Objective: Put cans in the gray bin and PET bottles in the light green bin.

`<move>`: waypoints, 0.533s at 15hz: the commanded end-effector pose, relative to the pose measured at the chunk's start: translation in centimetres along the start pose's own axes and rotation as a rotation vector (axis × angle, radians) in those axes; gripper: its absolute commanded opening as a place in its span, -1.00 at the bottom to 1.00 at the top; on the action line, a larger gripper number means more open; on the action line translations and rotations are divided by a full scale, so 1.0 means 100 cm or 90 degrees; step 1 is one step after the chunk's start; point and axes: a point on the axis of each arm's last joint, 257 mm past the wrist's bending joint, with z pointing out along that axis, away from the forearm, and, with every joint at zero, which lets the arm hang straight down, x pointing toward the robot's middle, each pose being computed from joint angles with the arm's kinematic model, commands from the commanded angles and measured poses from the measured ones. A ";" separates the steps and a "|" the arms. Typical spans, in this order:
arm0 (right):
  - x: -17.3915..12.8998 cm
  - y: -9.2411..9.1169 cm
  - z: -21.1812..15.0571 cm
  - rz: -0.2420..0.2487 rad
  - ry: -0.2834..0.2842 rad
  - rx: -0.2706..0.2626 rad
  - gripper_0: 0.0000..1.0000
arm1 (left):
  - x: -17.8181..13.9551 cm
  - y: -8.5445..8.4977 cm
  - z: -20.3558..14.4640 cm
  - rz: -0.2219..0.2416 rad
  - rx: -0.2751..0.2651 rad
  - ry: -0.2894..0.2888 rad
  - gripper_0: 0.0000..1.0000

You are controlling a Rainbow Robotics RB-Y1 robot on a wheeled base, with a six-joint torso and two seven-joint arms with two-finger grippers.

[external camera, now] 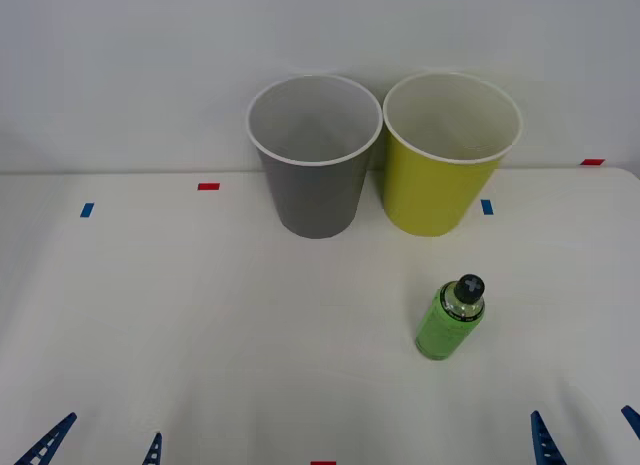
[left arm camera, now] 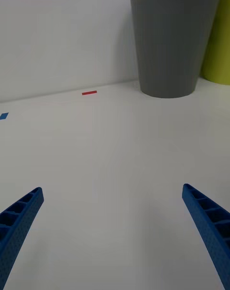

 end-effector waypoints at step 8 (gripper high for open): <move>0.000 0.000 0.000 0.000 0.000 0.000 1.00 | 0.000 0.000 0.000 0.000 0.000 0.000 1.00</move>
